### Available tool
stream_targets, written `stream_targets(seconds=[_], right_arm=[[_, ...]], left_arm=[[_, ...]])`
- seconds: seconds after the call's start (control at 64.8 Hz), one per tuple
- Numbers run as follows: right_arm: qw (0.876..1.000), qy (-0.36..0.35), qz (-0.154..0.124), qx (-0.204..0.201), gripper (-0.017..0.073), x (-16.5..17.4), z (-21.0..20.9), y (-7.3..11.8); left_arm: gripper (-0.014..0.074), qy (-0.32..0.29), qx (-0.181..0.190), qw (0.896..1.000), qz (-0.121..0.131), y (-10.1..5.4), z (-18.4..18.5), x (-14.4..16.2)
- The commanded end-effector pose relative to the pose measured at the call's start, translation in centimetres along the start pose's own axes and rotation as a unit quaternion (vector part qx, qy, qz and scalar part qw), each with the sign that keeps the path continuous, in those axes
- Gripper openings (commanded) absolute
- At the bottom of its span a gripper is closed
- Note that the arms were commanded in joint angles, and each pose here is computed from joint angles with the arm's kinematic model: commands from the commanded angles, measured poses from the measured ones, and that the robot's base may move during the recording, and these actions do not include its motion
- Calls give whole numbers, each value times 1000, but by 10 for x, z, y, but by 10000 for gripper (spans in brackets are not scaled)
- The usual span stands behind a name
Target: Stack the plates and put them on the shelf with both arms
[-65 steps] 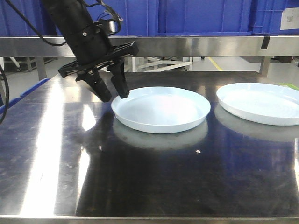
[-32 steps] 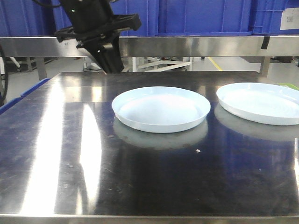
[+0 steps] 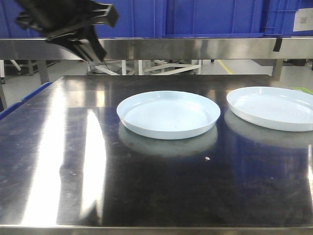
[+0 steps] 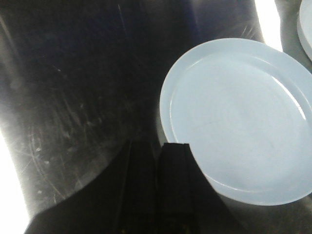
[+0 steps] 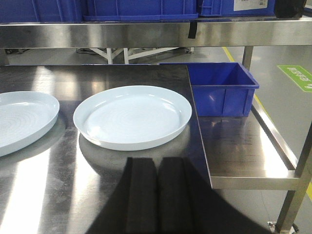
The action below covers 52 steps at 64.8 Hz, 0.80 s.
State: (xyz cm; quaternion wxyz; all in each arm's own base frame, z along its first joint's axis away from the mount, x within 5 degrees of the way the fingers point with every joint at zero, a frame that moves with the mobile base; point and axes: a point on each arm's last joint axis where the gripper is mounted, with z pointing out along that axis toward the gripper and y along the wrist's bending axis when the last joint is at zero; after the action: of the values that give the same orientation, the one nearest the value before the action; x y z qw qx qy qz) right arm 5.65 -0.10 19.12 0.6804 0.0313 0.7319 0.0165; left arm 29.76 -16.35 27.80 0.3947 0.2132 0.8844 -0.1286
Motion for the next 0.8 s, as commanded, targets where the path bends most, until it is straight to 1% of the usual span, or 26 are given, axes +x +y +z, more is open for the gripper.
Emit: stream_targets(seconds=[0.0, 0.077, 0.247, 0.355, 0.447, 0.509, 0.555, 0.632, 0.694, 0.786], right_arm=[[999, -49, -4, -1, 48, -8, -2, 0], [999, -49, -4, -1, 48, -8, -2, 0], [999, -49, -4, -1, 48, -8, -2, 0], [999, -49, -4, -1, 48, -8, -2, 0], [999, -49, -4, -1, 48, -8, -2, 0], [999, -49, -4, -1, 48, -8, -2, 0], [999, -49, -4, -1, 48, -8, -2, 0], [999, -49, -4, -1, 48, -8, -2, 0], [999, -49, -4, -1, 48, -8, -2, 0], [999, -49, -4, -1, 48, -8, -2, 0]], left_arm=[[82, -121, -8, 993, -2, 0, -36, -1], [82, -144, -11, 990, -2, 1, -53, 17], [82, -169, -16, 986, -2, 3, -84, 63], [82, -200, -20, 980, -3, 4, -103, 86], [82, -222, -31, 975, -9, 9, -118, 103], [82, -240, -45, 970, -16, 14, -129, 113], [82, -260, -60, 964, -20, 18, -139, 119], [82, -284, -85, 955, -13, 24, -152, 123], [82, -311, -114, 943, -3, 29, -166, 124], [82, -328, -139, 934, -8, 33, -179, 127]])
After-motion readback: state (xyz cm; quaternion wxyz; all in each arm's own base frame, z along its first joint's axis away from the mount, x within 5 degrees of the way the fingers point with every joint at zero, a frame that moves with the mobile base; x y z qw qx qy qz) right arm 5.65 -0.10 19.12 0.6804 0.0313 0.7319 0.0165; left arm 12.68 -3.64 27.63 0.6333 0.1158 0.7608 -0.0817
